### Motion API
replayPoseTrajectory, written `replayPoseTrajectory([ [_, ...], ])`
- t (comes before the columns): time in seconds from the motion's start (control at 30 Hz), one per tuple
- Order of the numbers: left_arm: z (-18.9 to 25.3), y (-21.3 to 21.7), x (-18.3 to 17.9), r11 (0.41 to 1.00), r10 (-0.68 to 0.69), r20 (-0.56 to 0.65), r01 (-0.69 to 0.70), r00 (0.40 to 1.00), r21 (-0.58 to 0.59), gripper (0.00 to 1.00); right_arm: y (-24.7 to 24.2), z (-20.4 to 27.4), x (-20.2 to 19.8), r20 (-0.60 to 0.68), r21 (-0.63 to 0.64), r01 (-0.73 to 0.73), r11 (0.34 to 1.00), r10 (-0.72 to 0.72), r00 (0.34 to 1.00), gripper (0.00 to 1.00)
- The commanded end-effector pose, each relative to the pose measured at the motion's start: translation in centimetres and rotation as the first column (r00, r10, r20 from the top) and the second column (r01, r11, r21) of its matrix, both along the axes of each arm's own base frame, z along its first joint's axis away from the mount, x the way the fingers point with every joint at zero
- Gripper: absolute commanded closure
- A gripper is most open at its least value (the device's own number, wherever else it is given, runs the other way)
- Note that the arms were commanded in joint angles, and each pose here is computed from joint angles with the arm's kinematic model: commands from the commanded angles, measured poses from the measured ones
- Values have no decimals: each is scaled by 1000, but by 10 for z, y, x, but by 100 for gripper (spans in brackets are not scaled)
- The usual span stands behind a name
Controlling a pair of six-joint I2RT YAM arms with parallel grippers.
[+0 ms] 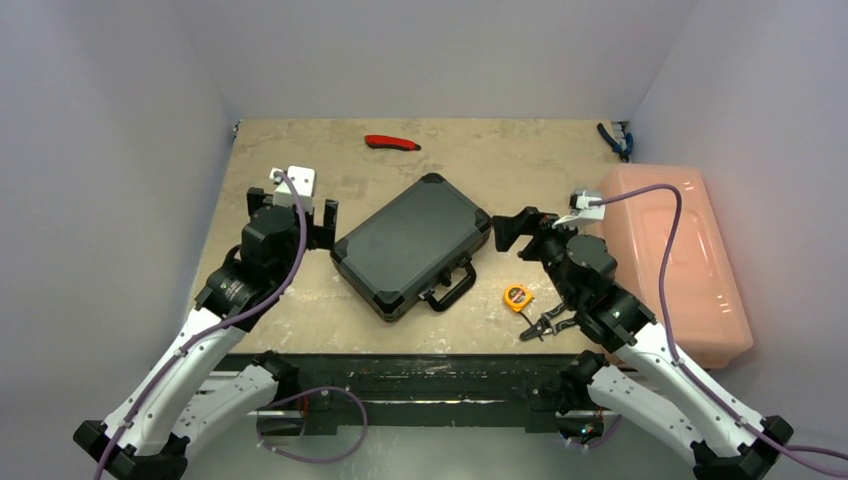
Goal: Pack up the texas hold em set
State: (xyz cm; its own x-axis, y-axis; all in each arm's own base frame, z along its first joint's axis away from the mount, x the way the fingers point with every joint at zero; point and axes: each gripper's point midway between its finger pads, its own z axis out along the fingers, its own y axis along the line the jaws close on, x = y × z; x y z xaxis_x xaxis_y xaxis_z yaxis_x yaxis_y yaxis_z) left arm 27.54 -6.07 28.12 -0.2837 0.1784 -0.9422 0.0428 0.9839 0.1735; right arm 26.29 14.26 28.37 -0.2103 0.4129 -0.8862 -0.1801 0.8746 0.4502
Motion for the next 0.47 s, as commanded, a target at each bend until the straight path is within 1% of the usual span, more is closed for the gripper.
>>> replayPoseTrajectory([
  [0.0,12,3,4,1000,16,48,-16,999,-4,0,-2,6,5,31,38,32,999,-34,999,1],
  [0.2,11,3,5,1000,12,46,-12,999,3,0,1,3,8,25,37,30,999,-31,999,1],
  [0.43,10,3,4,1000,10,44,-10,999,5,0,-4,2,11,15,22,59,998,-60,998,1],
])
